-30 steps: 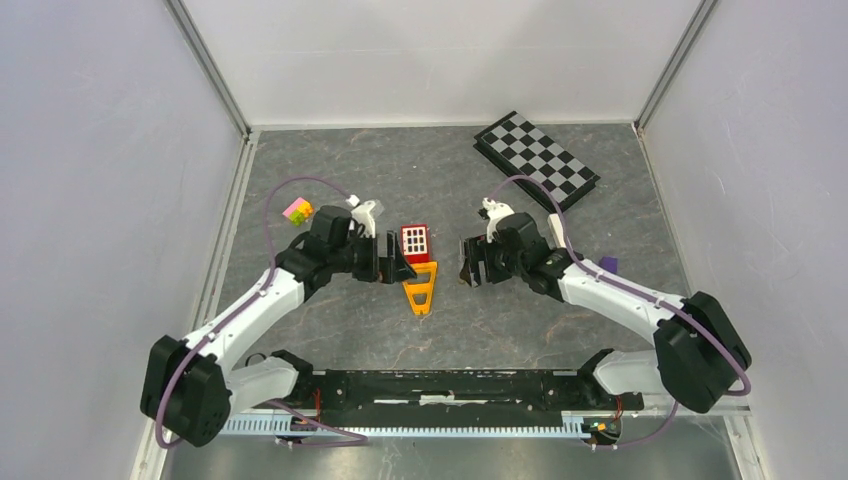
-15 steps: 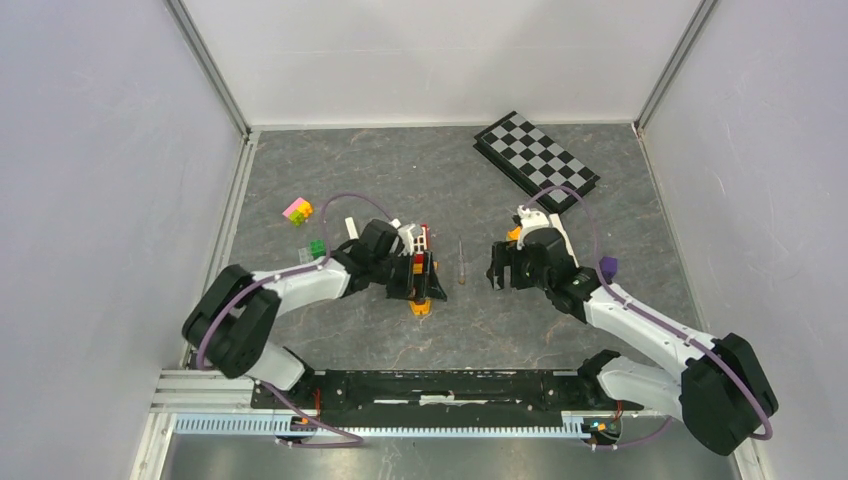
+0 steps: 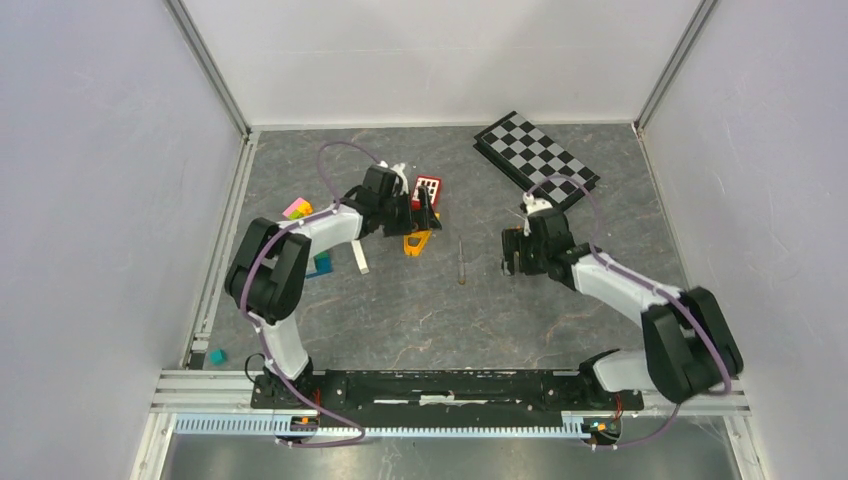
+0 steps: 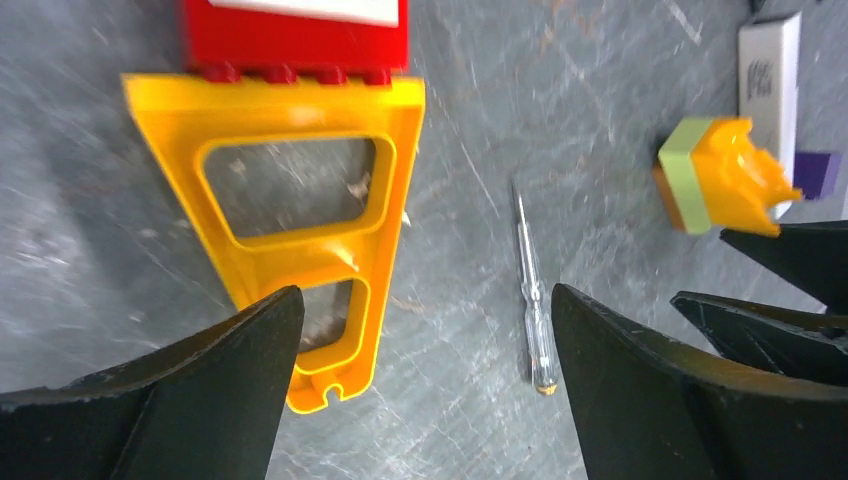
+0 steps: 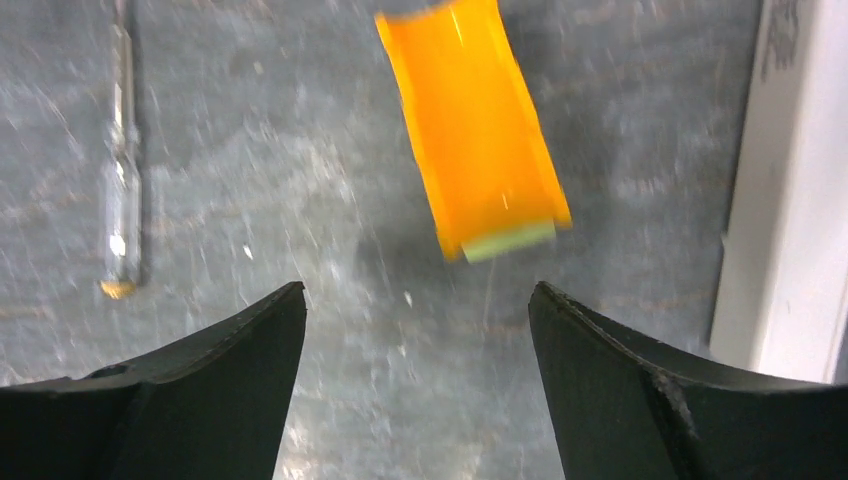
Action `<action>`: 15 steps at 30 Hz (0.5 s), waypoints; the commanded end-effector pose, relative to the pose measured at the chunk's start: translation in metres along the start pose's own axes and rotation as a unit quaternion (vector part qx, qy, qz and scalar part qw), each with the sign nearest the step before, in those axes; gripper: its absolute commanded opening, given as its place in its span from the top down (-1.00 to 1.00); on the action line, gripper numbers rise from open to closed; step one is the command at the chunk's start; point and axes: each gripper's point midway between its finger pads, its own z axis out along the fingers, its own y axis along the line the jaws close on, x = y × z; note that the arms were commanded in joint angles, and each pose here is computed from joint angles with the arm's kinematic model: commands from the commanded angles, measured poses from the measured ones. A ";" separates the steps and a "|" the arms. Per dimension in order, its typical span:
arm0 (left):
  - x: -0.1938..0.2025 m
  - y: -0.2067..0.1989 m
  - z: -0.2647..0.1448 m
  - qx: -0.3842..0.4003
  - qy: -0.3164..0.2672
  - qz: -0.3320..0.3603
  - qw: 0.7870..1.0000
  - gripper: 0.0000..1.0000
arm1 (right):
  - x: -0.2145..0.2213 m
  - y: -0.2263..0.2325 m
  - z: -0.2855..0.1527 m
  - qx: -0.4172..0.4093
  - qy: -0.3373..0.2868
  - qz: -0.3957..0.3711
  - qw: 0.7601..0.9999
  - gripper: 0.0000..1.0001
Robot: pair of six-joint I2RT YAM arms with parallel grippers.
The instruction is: Unload the batteries from the remote control
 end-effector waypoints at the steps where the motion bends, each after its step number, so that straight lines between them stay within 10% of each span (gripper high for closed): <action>1: -0.036 -0.012 -0.023 0.007 -0.040 0.052 0.998 -0.99 | -0.068 0.023 0.015 -0.036 -0.057 -0.033 0.997 -0.66; 15: -0.021 0.092 -0.149 -0.226 -0.139 0.002 0.964 -0.99 | -0.094 0.049 0.015 -0.092 -0.080 -0.018 0.992 -0.75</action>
